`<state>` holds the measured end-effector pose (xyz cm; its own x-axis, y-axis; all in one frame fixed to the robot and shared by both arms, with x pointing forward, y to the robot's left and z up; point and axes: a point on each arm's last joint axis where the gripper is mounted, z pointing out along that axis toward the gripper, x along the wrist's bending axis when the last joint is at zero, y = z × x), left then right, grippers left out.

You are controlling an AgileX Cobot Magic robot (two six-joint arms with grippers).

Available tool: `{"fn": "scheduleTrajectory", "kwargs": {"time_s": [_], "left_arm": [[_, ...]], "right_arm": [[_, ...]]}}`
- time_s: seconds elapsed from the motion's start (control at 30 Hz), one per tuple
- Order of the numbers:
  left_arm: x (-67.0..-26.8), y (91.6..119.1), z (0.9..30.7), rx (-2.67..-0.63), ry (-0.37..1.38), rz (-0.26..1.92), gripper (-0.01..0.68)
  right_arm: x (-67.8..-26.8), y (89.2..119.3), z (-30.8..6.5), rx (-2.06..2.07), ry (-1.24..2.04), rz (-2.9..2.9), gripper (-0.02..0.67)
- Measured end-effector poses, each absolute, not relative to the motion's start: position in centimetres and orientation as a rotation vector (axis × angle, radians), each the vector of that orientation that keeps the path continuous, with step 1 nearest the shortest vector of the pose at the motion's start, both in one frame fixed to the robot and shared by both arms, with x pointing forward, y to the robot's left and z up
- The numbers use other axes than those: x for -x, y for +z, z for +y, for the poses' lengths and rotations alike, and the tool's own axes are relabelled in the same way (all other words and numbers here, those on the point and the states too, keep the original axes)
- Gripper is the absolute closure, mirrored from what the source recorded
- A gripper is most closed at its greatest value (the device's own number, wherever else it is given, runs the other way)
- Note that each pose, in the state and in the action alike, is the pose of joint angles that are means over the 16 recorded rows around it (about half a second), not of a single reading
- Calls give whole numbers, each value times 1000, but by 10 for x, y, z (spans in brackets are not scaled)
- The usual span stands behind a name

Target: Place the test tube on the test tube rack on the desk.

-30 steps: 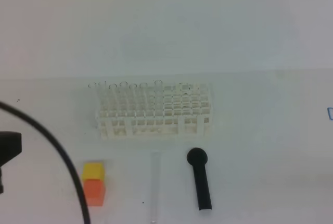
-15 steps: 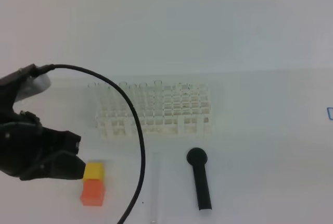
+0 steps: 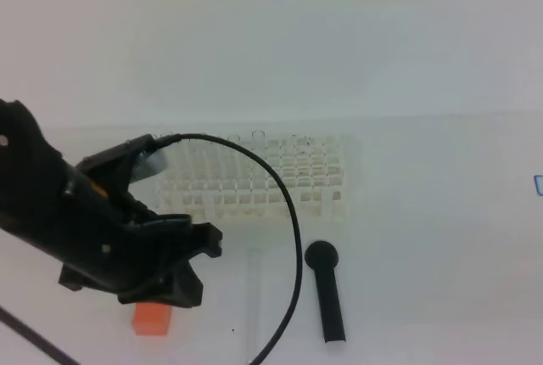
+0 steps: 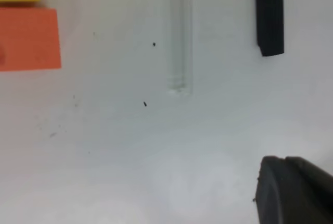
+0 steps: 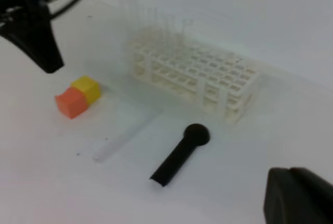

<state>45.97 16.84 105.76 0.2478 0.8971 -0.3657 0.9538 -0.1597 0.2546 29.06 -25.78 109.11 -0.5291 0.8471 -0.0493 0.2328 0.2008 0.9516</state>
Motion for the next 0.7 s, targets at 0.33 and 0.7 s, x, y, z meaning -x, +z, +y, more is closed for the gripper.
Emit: {"fn": "scheduleTrajectory", "kwargs": {"time_s": [0.33, 0.7], "left_arm": [[-476, 1001, 135, -2150, -231, 1905, 612], [-476, 955, 95, -2267, -123, 1972, 421]], "right_arm": [[-297, 1106, -243, -913, 1382, 2118, 650], [-290, 1104, -235, -772, 1412, 2250, 650]]}}
